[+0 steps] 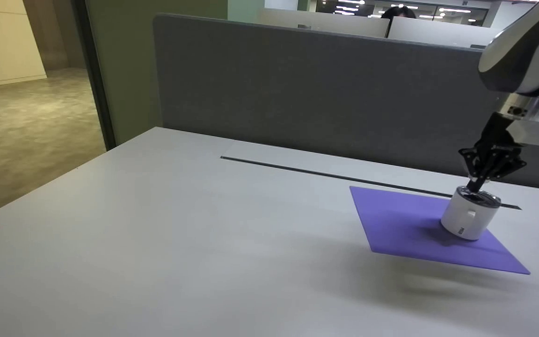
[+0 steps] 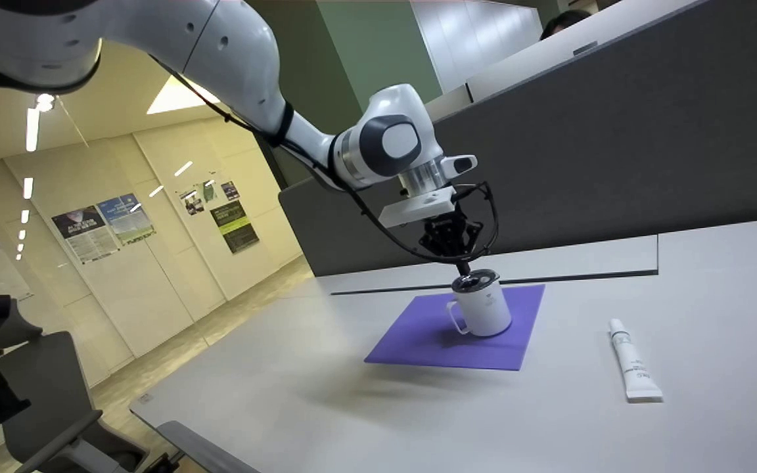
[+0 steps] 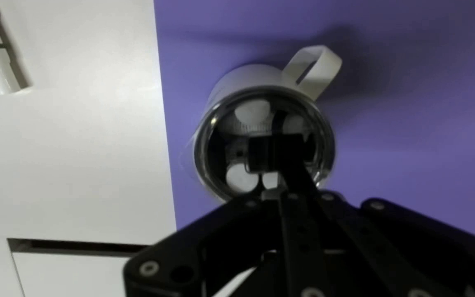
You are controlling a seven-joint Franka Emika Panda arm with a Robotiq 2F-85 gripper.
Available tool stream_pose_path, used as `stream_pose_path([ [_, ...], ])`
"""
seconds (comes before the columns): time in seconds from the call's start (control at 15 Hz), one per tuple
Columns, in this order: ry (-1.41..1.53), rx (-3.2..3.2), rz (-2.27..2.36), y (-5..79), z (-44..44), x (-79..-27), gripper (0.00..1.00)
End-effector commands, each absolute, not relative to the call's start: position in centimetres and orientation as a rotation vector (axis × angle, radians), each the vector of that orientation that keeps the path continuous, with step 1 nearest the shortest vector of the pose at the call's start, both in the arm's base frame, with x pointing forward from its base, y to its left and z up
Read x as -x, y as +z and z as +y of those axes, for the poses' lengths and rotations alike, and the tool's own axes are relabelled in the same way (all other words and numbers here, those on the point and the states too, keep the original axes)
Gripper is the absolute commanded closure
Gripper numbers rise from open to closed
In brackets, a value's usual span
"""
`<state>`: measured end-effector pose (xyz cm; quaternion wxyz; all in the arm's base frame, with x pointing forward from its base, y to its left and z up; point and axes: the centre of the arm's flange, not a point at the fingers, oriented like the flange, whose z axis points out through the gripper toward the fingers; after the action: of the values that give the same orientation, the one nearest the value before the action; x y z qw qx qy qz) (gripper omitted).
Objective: Open the sliding lid on the top of the travel mug
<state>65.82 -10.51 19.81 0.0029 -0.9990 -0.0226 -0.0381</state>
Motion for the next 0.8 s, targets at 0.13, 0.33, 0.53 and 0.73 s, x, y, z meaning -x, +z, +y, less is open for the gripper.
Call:
stream_pose_path([
  [0.13, -0.150, 3.138, -0.044, 28.6, -10.9, -67.1, 1.00],
  [0.33, -0.042, 3.165, -0.047, 31.4, -11.5, -66.4, 0.73],
  [0.53, 0.004, 3.179, -0.039, 33.4, -12.7, -65.2, 0.53],
  [0.73, 0.014, 3.187, -0.023, 34.3, -13.5, -64.7, 0.33],
])
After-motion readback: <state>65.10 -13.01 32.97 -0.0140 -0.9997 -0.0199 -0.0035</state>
